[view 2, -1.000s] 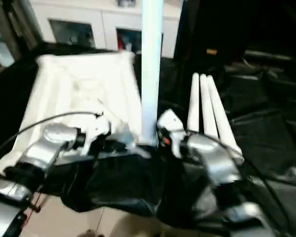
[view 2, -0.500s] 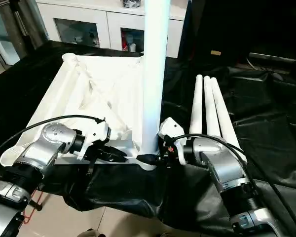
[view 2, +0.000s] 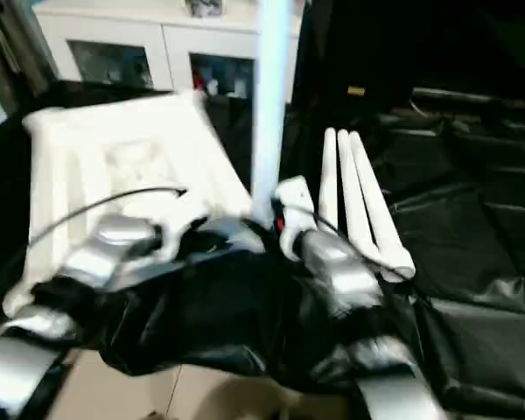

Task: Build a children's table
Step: Rotate leg to tighten

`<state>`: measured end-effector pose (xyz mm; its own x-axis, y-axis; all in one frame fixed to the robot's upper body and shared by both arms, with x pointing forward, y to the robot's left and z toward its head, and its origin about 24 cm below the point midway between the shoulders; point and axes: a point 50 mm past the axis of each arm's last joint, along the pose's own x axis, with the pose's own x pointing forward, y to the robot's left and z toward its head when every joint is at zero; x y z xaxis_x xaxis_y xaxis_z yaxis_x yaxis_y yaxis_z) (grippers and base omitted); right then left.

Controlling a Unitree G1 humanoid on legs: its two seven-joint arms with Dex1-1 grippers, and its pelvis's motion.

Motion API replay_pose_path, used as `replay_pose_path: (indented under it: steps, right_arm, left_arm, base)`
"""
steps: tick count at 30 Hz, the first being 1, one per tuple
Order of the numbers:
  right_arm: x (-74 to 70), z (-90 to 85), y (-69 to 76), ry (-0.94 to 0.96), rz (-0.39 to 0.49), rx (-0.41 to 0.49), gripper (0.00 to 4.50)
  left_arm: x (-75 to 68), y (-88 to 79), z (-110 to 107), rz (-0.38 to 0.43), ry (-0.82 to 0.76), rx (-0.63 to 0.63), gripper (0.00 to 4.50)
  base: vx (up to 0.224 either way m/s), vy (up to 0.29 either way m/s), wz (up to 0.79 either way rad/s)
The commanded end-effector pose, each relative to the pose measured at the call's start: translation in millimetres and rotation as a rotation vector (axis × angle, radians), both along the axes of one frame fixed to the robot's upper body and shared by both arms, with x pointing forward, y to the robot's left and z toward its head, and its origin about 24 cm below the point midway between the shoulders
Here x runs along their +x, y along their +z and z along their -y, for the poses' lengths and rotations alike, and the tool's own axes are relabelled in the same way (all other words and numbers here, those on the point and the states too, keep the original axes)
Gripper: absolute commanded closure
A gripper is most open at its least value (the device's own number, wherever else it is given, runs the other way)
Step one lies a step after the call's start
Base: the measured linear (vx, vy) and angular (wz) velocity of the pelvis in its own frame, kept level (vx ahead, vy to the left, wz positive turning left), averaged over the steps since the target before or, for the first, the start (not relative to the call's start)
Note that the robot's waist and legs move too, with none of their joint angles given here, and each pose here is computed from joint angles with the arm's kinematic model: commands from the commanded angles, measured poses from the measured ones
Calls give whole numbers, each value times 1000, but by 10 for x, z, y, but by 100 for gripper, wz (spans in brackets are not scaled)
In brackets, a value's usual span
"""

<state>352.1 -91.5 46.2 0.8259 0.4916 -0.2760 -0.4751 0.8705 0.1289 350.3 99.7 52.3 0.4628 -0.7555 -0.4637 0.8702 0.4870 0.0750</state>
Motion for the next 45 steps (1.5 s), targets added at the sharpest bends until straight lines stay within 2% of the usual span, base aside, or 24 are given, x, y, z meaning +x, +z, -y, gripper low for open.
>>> replay_pose_path:
  steps: [1, 3, 5, 8, 13, 14, 18, 20, 21, 26, 28, 29, 33, 34, 35, 42, 45]
  right_arm:
    - [-146, -371, -165, 133, -78, 28, 185]
    - [-140, -432, -151, 145, -62, 28, 185]
    - [-137, -444, -136, 154, -56, 43, 129]
    - [-122, -402, -107, 184, -23, 38, 106]
    - [-174, -313, -45, 317, 24, 23, 106]
    - [-227, -260, -29, 403, 44, 7, 106]
    - [-344, -107, -17, 559, 48, -29, 106]
    - [-423, 19, 18, 653, 33, -25, 106]
    - [-423, 19, 18, 653, 33, -25, 106]
    - [-552, 238, 33, 787, -24, -77, 106]
    - [-566, 258, 32, 798, -32, -84, 106]
    - [-576, 274, 39, 804, -37, -85, 131]
    - [-596, 274, 49, 818, -48, -74, 142]
    - [-601, 266, 47, 821, -51, -71, 168]
    - [-607, 254, 45, 824, -53, -68, 172]
    - [-593, 138, -16, 767, -49, -57, 180]
    - [-384, 21, -140, 478, -47, -71, 181]
  left_arm:
    - [126, 328, 221, 129, 9, -90, 450]
    - [106, 324, 286, 134, -16, -103, 450]
    - [86, 317, 310, 141, -39, -103, 450]
    - [45, 292, 296, 145, -81, -97, 450]
    - [-20, 250, 225, 130, -157, -84, 450]
    - [-58, 239, 194, 118, -199, -88, 450]
    - [-135, 202, 132, 93, -285, -73, 450]
    - [-186, 181, 90, 78, -342, -63, 450]
    - [-186, 181, 90, 78, -342, -63, 450]
    - [-250, 158, -10, 26, -416, -43, 450]
    - [-258, 155, -24, 20, -426, -38, 450]
    - [-265, 154, -44, 16, -435, -33, 450]
    - [-276, 161, -76, 5, -449, -31, 450]
    - [-277, 162, -77, 4, -450, -31, 450]
    - [-278, 163, -79, 3, -452, -31, 450]
    - [-240, 176, -81, 24, -399, -31, 450]
    - [-122, 216, -18, 58, -265, -64, 450]
  base:
    - [0, 0, 0]
    - [0, 0, 0]
    - [0, 0, 0]
    - [0, 0, 0]
    - [0, 0, 0]
    - [0, 0, 0]
    - [0, 0, 0]
    - [0, 0, 0]
    - [0, 0, 0]
    - [0, 0, 0]
    - [0, 0, 0]
    - [0, 0, 0]
    - [0, 0, 0]
    - [0, 0, 0]
    - [0, 0, 0]
    - [0, 0, 0]
    - [0, 0, 0]
